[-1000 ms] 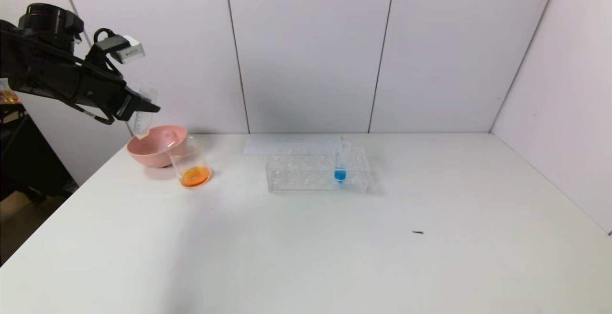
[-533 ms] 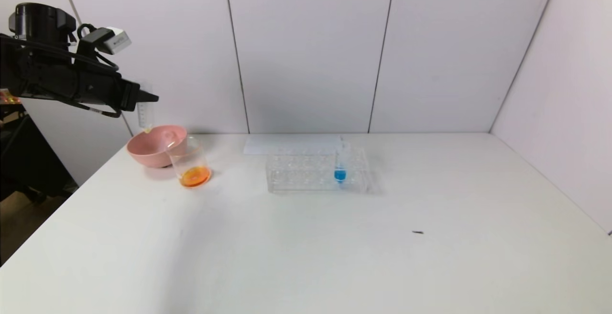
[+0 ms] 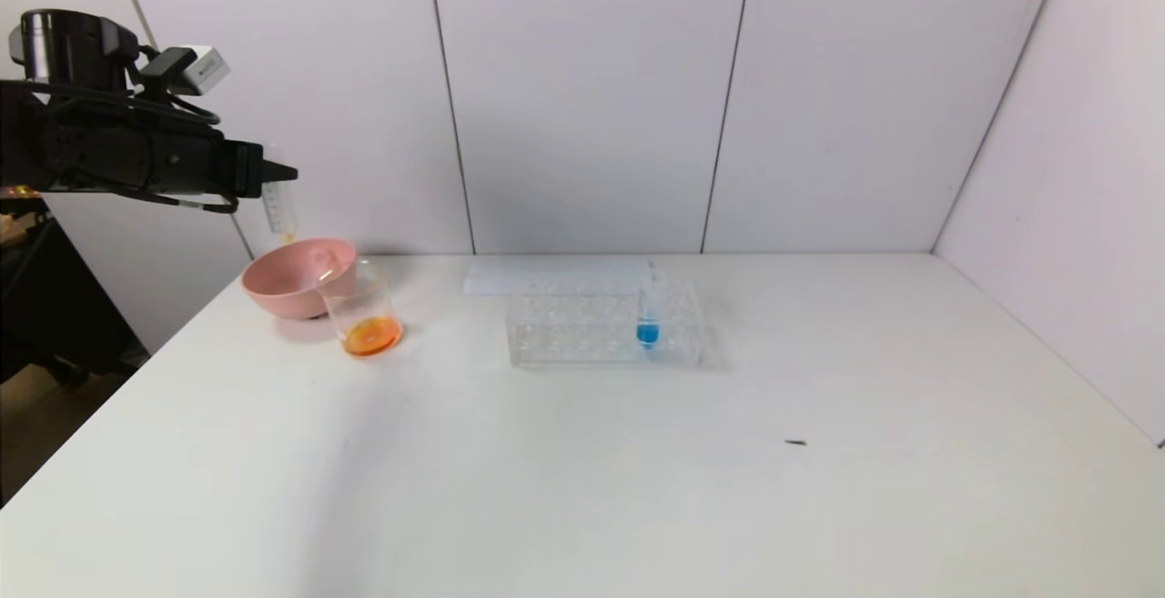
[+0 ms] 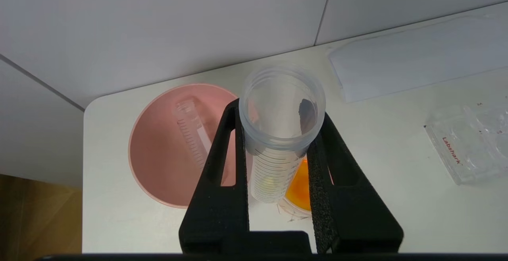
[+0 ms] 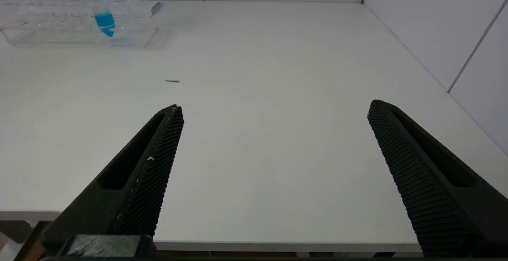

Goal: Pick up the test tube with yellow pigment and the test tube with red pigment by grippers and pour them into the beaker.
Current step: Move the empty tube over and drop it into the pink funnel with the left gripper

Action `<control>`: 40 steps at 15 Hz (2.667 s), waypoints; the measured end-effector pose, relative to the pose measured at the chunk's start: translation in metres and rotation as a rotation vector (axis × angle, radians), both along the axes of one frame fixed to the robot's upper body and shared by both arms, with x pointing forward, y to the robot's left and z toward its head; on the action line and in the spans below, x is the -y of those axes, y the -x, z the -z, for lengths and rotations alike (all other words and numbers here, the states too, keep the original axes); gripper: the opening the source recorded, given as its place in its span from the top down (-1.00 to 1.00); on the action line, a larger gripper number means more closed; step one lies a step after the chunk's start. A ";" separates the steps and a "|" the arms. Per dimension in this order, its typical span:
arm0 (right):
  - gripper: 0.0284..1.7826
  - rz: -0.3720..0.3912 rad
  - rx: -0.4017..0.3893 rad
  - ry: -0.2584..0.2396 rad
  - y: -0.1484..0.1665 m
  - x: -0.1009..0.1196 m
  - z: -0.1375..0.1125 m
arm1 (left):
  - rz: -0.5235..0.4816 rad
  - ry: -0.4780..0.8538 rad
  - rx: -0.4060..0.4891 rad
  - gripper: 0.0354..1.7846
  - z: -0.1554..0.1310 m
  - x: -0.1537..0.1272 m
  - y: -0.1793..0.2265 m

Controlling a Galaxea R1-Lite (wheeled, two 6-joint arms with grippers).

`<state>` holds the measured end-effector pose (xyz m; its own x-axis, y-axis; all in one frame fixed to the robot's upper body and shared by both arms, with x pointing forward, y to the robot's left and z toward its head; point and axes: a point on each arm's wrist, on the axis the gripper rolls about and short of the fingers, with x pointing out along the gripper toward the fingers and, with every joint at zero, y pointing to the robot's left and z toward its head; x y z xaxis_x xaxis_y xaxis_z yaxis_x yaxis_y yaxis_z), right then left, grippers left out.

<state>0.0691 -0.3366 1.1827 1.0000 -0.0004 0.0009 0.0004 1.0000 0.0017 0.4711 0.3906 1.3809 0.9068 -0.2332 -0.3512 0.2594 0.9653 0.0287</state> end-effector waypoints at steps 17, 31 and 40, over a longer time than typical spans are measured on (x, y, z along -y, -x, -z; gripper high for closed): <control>-0.91 0.000 0.000 0.000 0.000 0.000 0.000 | -0.127 0.014 -0.037 0.53 0.060 -0.018 -0.052; -0.91 0.000 0.000 0.000 0.000 0.000 0.000 | -0.125 0.022 -0.075 0.53 0.099 -0.024 -0.090; -0.91 0.000 0.000 0.000 0.000 0.000 0.000 | -0.122 0.026 -0.114 0.53 0.122 -0.026 -0.100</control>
<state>0.0691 -0.3366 1.1827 1.0000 -0.0004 0.0009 0.0004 1.0000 0.0017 0.5713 0.4167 1.2589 0.8838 -0.1340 -0.4483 0.1400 0.9899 -0.0198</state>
